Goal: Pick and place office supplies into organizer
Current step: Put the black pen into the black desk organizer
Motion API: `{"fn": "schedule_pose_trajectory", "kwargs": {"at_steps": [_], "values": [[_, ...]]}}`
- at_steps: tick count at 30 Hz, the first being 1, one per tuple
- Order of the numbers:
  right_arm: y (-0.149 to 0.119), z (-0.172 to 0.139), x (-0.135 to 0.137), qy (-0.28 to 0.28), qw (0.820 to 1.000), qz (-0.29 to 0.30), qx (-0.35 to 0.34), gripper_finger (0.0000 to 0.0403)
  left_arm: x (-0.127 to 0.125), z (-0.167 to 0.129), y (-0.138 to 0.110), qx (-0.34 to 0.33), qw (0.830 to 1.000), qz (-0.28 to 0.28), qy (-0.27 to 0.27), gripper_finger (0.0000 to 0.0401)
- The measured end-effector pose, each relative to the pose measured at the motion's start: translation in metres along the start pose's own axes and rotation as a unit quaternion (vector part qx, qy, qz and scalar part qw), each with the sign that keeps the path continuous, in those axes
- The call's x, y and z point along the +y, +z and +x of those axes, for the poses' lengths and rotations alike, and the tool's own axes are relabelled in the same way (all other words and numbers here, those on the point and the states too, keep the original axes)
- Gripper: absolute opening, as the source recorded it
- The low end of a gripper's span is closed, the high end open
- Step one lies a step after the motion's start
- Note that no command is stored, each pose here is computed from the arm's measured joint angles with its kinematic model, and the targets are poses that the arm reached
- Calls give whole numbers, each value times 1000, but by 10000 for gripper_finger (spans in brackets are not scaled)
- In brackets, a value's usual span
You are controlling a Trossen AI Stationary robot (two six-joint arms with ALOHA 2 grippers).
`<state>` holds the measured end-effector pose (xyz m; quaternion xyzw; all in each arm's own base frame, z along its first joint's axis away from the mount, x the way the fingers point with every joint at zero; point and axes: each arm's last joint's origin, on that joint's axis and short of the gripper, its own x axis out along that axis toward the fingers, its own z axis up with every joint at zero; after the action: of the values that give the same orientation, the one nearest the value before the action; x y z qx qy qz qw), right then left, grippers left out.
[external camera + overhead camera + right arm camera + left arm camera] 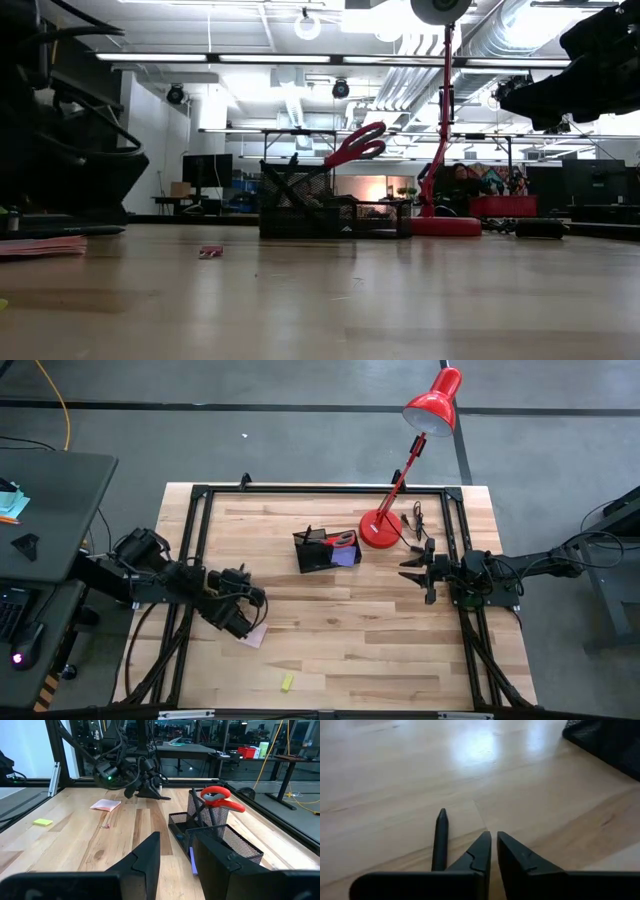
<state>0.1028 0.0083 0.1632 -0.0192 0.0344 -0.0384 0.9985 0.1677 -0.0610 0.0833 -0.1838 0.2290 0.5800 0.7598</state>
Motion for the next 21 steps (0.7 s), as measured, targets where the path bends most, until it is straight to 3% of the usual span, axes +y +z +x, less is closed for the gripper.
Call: {"fn": "schedule_pose_trajectory", "kwargs": {"at_steps": [7,14,21], "values": [[0,0,0,0,1000,0,0,108,15,1,3,-16,998,-40,38,79],[0,0,0,0,1000,0,0,108,27,-5,-6,-26,997,-72,5,110],[0,0,0,0,1000,0,0,108,32,-14,-18,-23,998,-60,-26,126]]}}
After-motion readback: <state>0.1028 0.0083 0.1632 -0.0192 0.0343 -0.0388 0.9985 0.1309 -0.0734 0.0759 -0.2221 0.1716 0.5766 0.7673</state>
